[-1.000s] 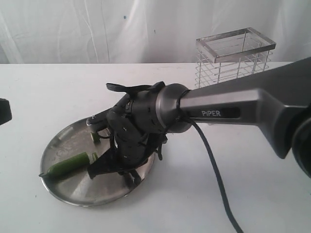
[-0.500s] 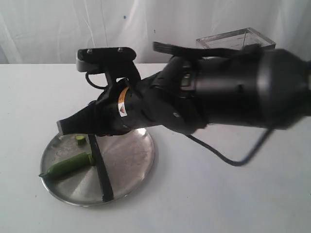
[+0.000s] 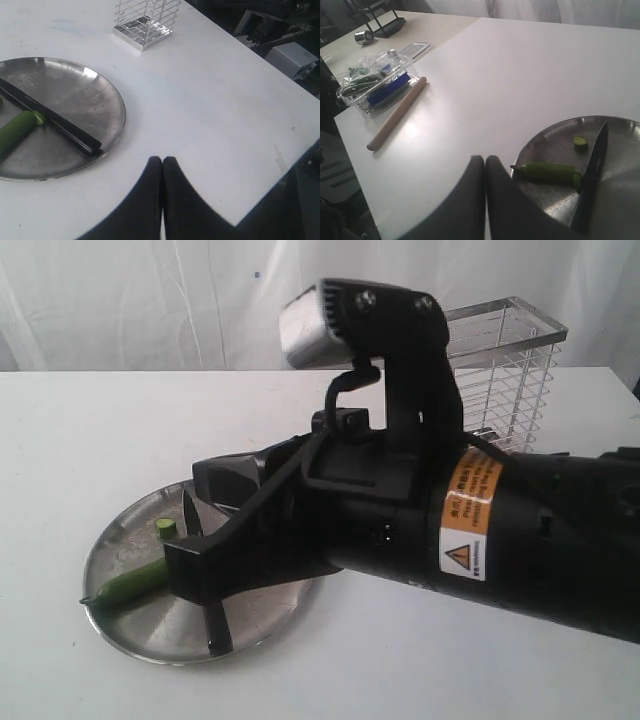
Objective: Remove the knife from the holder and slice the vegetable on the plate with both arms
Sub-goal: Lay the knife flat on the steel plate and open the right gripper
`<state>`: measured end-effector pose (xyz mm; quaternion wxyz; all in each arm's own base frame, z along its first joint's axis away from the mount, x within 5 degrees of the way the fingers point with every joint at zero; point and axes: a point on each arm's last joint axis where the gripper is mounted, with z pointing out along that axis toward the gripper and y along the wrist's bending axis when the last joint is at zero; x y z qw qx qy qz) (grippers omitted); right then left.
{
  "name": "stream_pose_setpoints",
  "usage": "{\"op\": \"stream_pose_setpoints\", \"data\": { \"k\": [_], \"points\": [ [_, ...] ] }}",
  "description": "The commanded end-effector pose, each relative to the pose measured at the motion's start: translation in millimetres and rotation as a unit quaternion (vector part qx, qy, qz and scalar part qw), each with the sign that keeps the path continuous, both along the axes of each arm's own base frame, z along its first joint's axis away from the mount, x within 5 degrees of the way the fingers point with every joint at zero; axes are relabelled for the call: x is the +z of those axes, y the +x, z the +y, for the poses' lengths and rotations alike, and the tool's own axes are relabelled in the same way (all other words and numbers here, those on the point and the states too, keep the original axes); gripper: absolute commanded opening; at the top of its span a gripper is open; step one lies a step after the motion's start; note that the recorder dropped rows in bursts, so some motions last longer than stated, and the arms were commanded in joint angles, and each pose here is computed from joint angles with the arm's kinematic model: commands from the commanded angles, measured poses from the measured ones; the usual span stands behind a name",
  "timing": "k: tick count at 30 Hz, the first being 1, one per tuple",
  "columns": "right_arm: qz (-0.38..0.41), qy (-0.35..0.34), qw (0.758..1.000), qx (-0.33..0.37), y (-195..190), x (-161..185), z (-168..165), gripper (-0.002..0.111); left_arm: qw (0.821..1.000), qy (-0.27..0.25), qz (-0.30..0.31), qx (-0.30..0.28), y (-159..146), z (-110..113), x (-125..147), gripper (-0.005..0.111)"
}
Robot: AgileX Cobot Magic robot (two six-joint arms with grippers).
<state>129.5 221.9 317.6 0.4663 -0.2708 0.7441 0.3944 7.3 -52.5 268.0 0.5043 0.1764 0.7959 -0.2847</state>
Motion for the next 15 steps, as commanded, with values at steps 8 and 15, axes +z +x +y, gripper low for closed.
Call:
{"op": "stream_pose_setpoints", "data": {
  "k": [8, 15],
  "points": [
    [-0.001, -0.001, 1.0, 0.0, -2.1, 0.8, -3.1, 0.0, 1.0, -0.006, 0.003, -0.008, -1.9, -0.9, -0.9, 0.0],
    [-0.077, -0.048, 0.996, 0.018, -3.5, 4.7, -9.1, 0.0, 1.0, -0.006, 0.003, -0.008, -1.9, -0.9, -0.9, 0.0]
  ]
}}
